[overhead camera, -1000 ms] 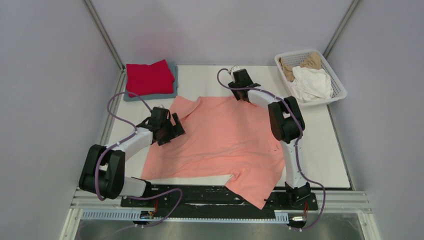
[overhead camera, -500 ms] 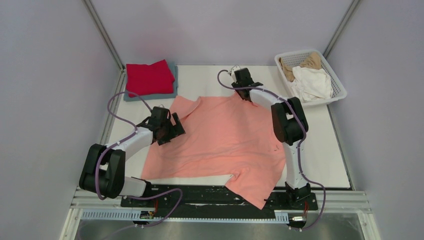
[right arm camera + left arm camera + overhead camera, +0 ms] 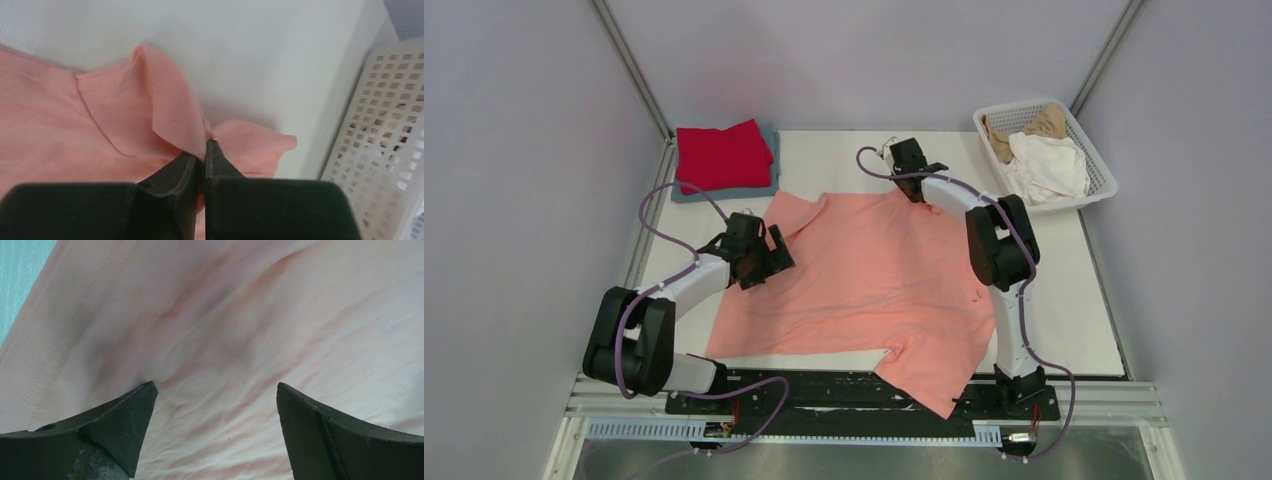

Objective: Fold and stack the t-shirts
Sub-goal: Flatten out the tshirt

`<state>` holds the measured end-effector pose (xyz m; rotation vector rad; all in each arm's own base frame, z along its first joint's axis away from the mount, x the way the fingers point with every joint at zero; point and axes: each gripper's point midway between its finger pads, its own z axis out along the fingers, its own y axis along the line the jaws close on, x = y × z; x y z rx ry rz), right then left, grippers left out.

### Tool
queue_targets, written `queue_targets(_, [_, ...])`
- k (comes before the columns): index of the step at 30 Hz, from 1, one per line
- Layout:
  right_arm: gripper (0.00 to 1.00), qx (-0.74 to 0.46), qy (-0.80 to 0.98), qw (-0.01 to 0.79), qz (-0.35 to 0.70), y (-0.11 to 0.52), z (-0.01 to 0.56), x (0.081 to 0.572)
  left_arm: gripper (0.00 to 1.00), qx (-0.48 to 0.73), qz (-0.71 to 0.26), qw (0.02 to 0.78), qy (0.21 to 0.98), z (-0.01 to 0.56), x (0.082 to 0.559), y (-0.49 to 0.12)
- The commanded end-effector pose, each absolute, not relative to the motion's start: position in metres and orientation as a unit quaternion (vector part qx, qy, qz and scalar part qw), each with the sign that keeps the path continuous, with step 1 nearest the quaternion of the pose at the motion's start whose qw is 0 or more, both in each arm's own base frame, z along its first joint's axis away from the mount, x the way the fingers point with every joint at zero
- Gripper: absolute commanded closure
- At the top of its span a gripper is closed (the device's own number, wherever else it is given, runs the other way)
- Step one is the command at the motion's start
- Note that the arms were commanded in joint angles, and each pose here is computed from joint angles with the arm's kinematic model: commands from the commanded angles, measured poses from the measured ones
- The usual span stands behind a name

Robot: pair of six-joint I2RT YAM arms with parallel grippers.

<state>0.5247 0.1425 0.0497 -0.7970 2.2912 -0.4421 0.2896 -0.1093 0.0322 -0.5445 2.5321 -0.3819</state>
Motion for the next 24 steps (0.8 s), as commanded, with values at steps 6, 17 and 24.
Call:
queue_targets(6, [0.91,-0.436,0.774,0.368,-0.275,0.134,0.099,0.58,0.0,-0.196,-0.1,0.211,0.952,0.005,0.262,-0.097])
queue_targets(17, [0.76,-0.602,0.572,0.381,-0.406,0.131,0.111,0.659,0.0,-0.199,-0.092,0.202,0.954,0.005,0.26,-0.095])
queue_targets(24, [0.09,-0.55,0.508,0.461,-0.477,0.119,0.147,0.712,0.0,-0.207,-0.086,0.192,0.955,0.005,0.26,-0.095])
